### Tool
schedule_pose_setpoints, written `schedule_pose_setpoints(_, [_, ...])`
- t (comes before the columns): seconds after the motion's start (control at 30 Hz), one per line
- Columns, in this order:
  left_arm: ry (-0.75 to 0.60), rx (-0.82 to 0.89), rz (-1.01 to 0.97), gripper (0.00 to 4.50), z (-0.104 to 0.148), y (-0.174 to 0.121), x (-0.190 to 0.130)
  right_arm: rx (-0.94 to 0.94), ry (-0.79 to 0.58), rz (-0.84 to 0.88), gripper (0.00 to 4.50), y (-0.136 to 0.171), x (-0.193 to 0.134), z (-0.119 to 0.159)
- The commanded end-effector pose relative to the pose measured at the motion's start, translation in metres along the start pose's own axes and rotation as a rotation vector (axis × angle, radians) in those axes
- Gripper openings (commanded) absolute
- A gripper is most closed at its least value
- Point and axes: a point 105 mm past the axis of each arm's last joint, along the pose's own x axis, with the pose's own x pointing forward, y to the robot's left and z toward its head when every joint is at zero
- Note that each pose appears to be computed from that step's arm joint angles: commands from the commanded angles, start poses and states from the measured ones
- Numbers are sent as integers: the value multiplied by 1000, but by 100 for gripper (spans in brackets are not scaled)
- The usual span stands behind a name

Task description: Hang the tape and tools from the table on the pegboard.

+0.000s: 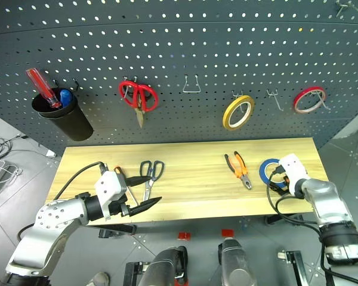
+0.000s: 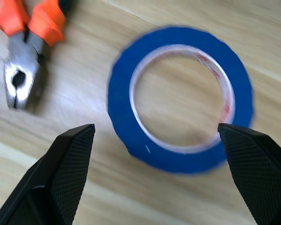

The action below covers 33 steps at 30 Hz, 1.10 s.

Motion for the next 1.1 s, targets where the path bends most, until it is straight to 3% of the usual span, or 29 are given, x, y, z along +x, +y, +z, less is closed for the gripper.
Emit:
schedule_pose_setpoints(0.03, [-49, 61, -60, 355, 16, -5, 12, 2, 18, 51, 450, 6, 8, 8])
schedule_pose_setpoints(0.3, [-99, 116, -131, 355, 29, -8, 36, -50, 149, 91, 450, 7, 24, -2])
schedule_pose_setpoints(0.4, [-131, 118, -159, 359, 35, -11, 43, -100, 195, 106, 389, 6, 27, -8])
schedule_pose_setpoints(0.7, [-138, 101, -160, 359, 31, -17, 47, -189, 249, 111, 84, 2, 30, -12])
schedule_pose_setpoints(0.73, [-144, 96, -154, 359, 33, -17, 46, -183, 243, 104, 67, 0, 28, -10])
schedule_pose_setpoints(0.93, [-170, 51, -134, 359, 34, -21, 47, -206, 61, -54, 67, -25, -4, 31])
schedule_pose_setpoints(1.1, [-230, 30, -119, 359, 50, -18, 50, -327, -228, -269, 67, -9, -61, 70])
